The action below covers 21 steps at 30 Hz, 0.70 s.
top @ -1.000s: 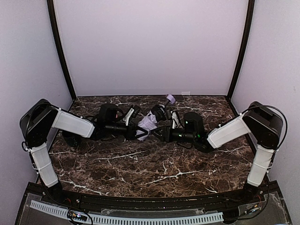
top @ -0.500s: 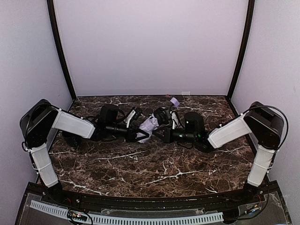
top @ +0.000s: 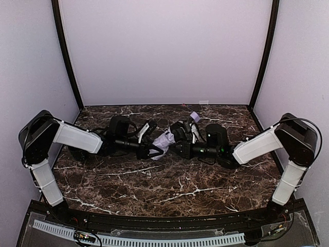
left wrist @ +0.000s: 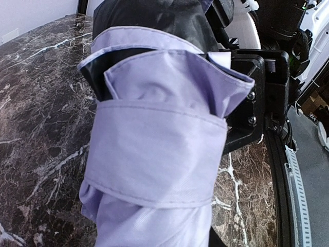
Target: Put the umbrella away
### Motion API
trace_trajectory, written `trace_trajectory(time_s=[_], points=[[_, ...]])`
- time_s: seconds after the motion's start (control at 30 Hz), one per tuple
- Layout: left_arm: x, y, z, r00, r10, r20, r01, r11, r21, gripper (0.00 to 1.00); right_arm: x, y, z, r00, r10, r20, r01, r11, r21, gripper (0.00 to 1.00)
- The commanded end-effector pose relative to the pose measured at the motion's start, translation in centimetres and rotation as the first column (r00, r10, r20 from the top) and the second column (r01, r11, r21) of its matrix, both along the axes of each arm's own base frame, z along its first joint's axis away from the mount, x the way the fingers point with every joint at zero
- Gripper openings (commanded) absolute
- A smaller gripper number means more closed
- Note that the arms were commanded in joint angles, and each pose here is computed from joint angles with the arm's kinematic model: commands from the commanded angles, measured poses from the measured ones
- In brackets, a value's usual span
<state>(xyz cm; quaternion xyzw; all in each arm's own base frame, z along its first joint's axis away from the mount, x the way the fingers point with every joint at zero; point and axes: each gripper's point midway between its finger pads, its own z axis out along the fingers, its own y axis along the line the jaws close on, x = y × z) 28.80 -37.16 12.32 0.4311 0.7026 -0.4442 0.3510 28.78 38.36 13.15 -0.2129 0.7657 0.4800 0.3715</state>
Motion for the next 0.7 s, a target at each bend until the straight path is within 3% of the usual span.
trace_trajectory(time_s=[0.0, 0.17, 0.37, 0.53, 0.67], points=[[-4.1, -1.5, 6.3, 0.977, -0.182, 0.114, 0.2, 0.966, -0.165, 0.0, 2.6, -4.3, -0.7, 0.982, -0.19, 0.021, 0.191, 0.979, -0.066, 0.27], [-2.8, -1.1, 4.6, 0.986, -0.127, 0.112, 0.136, 0.988, -0.077, 0.0, 0.4, -9.6, -1.9, 0.973, -0.224, 0.063, 0.232, 0.943, -0.239, 0.29], [-2.8, -0.8, 4.0, 0.986, -0.116, 0.123, 0.123, 0.991, -0.052, 0.0, 1.2, -16.6, 0.6, 0.933, -0.303, 0.195, 0.356, 0.858, -0.372, 0.32], [-2.4, -1.1, 3.9, 0.988, -0.108, 0.11, 0.114, 0.992, -0.051, 0.0, 0.6, -16.3, 4.3, 0.944, -0.18, 0.277, 0.27, 0.904, -0.332, 0.42], [-1.9, -1.3, 3.2, 0.993, -0.089, 0.083, 0.092, 0.995, -0.04, 0.0, -0.5, -13.9, 3.2, 0.976, -0.076, 0.202, 0.133, 0.95, -0.282, 0.45]])
